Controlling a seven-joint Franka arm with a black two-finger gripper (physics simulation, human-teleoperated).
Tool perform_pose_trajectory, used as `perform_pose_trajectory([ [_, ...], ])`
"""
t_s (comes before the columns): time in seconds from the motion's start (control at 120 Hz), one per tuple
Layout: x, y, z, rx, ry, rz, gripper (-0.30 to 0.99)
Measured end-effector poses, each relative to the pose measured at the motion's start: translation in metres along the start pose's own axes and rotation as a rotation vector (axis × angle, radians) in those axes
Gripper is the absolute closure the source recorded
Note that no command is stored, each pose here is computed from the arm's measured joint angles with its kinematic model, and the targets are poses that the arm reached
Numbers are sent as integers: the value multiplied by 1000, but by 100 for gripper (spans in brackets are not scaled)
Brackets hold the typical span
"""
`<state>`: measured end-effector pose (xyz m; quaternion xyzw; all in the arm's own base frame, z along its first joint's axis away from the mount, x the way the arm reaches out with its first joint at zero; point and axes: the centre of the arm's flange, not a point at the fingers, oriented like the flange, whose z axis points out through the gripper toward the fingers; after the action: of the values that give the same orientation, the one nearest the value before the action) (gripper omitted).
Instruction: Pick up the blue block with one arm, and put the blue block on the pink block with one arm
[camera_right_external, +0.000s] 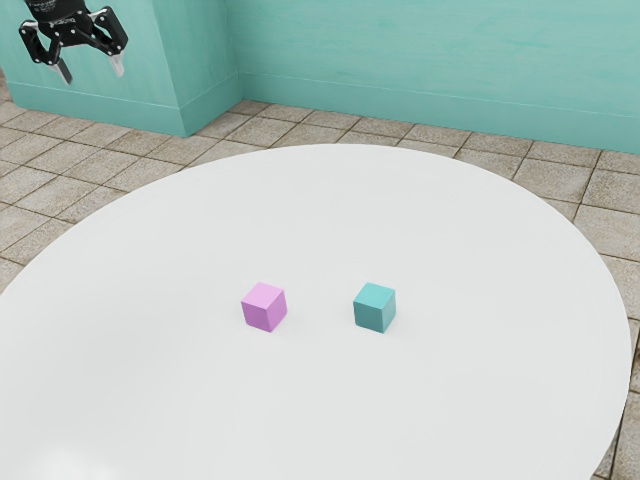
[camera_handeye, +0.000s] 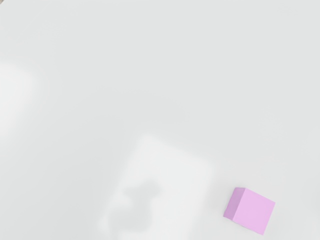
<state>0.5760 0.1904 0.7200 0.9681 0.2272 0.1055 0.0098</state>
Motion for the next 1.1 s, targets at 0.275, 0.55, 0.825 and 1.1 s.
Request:
perform_pose_trajectory([
  [0.275,2,7,-12,8,23,10,2],
  [0.55,-8,4,-46,-5,52,8,2],
  [0.825,-93,87,-157,-100,190,216,2],
  [1.1,-70,72,-118,-38,129,166,2],
])
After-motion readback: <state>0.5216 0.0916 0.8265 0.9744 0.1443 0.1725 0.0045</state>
